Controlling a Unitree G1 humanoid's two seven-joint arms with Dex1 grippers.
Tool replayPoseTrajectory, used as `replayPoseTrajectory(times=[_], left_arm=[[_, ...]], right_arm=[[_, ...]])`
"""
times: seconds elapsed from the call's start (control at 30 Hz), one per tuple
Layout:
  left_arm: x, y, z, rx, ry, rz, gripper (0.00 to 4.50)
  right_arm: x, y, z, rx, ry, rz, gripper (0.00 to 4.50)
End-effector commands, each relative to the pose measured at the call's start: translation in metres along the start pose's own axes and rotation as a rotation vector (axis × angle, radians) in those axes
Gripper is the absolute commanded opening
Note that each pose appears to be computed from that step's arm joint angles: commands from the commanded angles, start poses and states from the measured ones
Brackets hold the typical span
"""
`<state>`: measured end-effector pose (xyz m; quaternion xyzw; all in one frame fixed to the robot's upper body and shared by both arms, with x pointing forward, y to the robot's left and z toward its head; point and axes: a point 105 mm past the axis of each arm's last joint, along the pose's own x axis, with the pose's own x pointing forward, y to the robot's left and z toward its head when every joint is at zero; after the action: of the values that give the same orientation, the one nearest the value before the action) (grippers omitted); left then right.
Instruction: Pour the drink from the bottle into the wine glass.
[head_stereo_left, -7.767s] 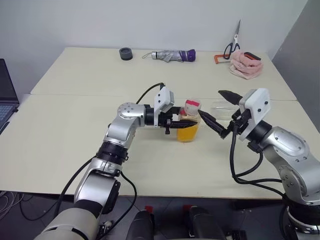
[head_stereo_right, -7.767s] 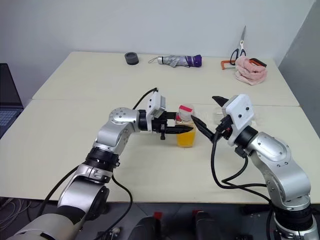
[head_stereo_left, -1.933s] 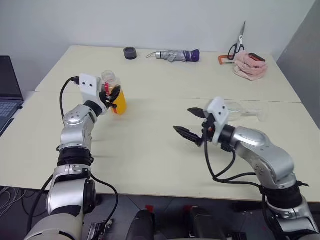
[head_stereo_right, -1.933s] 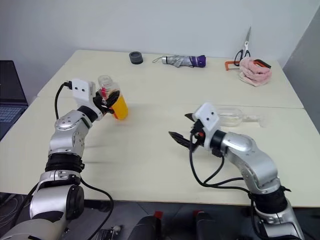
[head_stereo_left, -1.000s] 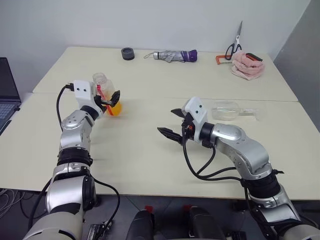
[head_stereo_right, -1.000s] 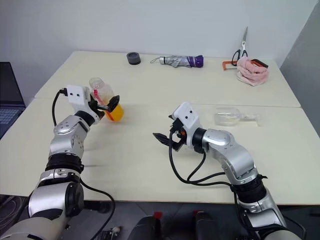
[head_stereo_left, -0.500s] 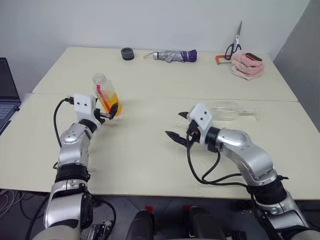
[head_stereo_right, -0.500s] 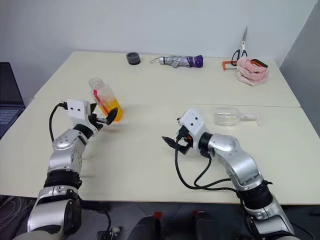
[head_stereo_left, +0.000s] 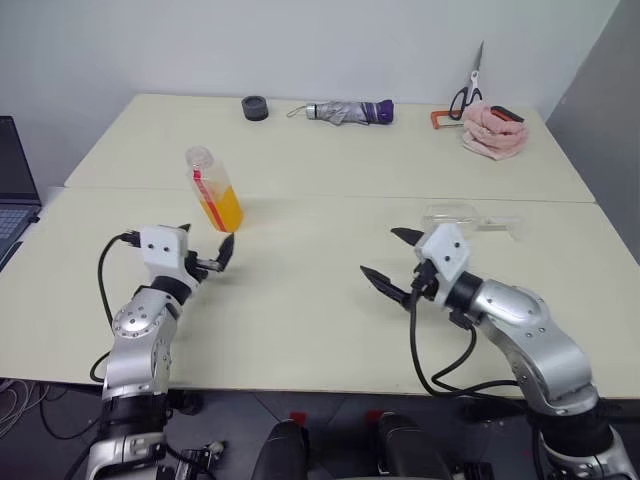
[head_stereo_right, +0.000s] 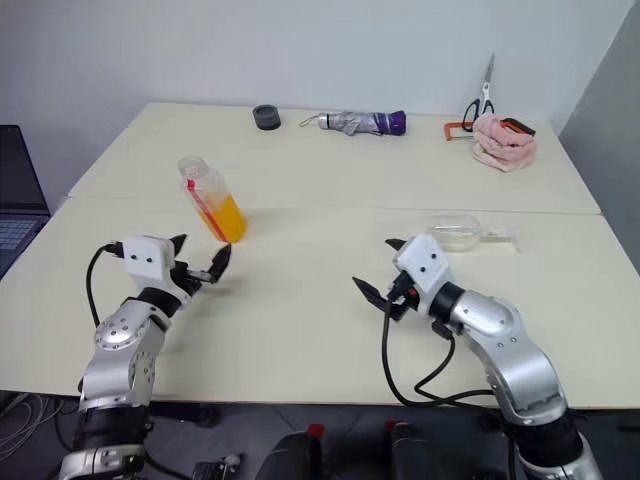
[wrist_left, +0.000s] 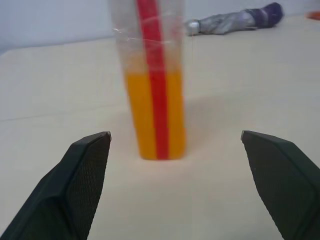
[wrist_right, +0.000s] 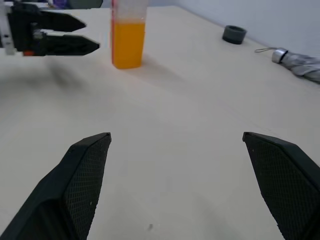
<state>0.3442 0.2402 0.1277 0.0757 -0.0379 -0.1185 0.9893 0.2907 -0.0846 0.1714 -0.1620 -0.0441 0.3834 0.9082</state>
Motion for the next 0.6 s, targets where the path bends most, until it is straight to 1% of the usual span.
replayPoseTrajectory(times=[0.03,0.17,0.27,0.4,0.43,0.53,0.6], left_arm=[[-0.001,-0.030,0.024,0.028,-0.031,-0.191,4.46],[-0.003,-0.063,0.034,0.043,-0.012,-0.427,4.46],[-0.002,-0.082,0.046,0.059,-0.012,-0.595,4.46],[-0.004,-0.101,0.061,0.092,-0.015,-0.806,4.46],[-0.005,-0.107,0.065,0.107,-0.016,-0.862,4.46],[-0.004,-0.117,0.065,0.135,-0.010,-0.958,4.46],[-0.002,-0.122,0.064,0.144,-0.010,-0.988,4.46]], right_arm=[[-0.017,-0.018,0.021,-0.137,-0.051,-0.110,4.50],[-0.039,-0.040,0.007,-0.305,0.055,-0.196,4.50],[-0.053,-0.068,-0.010,-0.433,0.158,-0.324,4.50],[-0.067,-0.101,-0.040,-0.690,0.365,-0.410,4.50],[-0.069,-0.111,-0.049,-0.753,0.421,-0.422,4.50],[-0.069,-0.131,-0.067,-0.914,0.526,-0.425,4.50],[-0.066,-0.140,-0.074,-0.969,0.555,-0.426,4.50]])
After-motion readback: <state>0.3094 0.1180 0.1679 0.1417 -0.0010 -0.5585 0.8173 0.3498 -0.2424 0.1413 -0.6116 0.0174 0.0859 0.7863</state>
